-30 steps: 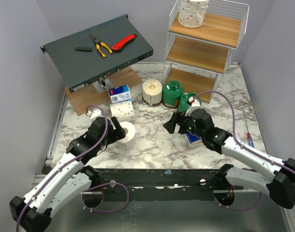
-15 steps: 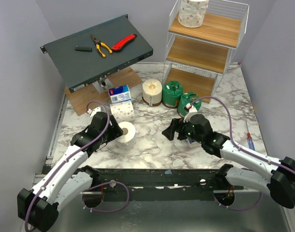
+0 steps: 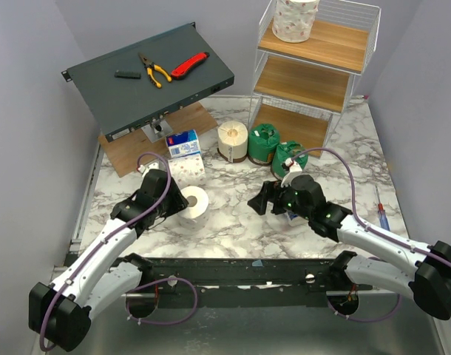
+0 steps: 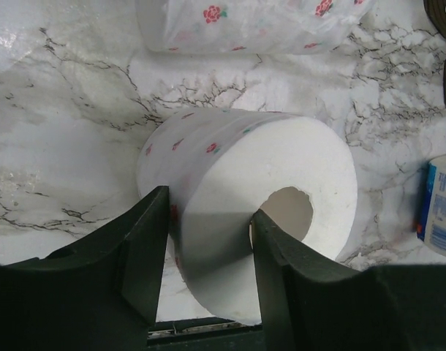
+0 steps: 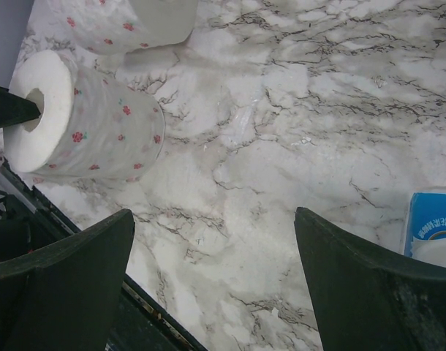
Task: Place and organize the paper towels onto the shelf
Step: Pick up the paper towel from the center of the board.
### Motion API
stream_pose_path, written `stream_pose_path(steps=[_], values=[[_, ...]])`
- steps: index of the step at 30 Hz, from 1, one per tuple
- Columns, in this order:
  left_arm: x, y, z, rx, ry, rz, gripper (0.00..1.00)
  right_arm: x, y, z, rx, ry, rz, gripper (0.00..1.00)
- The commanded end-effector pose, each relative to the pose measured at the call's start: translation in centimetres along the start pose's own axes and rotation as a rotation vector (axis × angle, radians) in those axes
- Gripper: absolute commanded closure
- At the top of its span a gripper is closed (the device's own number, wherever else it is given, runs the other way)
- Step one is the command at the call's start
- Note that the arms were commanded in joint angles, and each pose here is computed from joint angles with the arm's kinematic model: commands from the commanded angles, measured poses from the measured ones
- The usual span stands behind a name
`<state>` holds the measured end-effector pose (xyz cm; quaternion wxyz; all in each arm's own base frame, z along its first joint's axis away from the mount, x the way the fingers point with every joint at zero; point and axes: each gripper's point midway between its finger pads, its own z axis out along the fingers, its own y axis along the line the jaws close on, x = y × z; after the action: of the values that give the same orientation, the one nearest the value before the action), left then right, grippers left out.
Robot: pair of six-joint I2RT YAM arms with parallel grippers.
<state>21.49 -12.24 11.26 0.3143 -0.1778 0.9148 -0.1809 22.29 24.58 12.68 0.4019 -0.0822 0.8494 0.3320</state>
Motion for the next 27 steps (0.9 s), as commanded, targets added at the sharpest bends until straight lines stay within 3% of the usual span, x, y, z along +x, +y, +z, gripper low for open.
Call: stream_pose_path(steps=[1,9,15,27], values=[[-0.7,-1.7,-0.5,0.078,-0.013,0.006,0.58,-0.5,0.3,-0.2,0.0,-0.016,-0.015,0.07],[-0.9,-3.7,-1.6,0.178,-0.007,0.028,0.68,-1.9,-0.8,-0.5,0.092,-0.037,-0.051,0.01],[-1.2,-7.0,-2.0,0.271,-0.001,0.05,0.69,-3.9,-2.3,-1.0,0.225,-0.106,0.023,0.0],[-0.8,-14.2,0.1,0.331,0.043,0.12,0.71,-6.4,-2.5,-3.2,0.266,-0.22,0.09,0.0]])
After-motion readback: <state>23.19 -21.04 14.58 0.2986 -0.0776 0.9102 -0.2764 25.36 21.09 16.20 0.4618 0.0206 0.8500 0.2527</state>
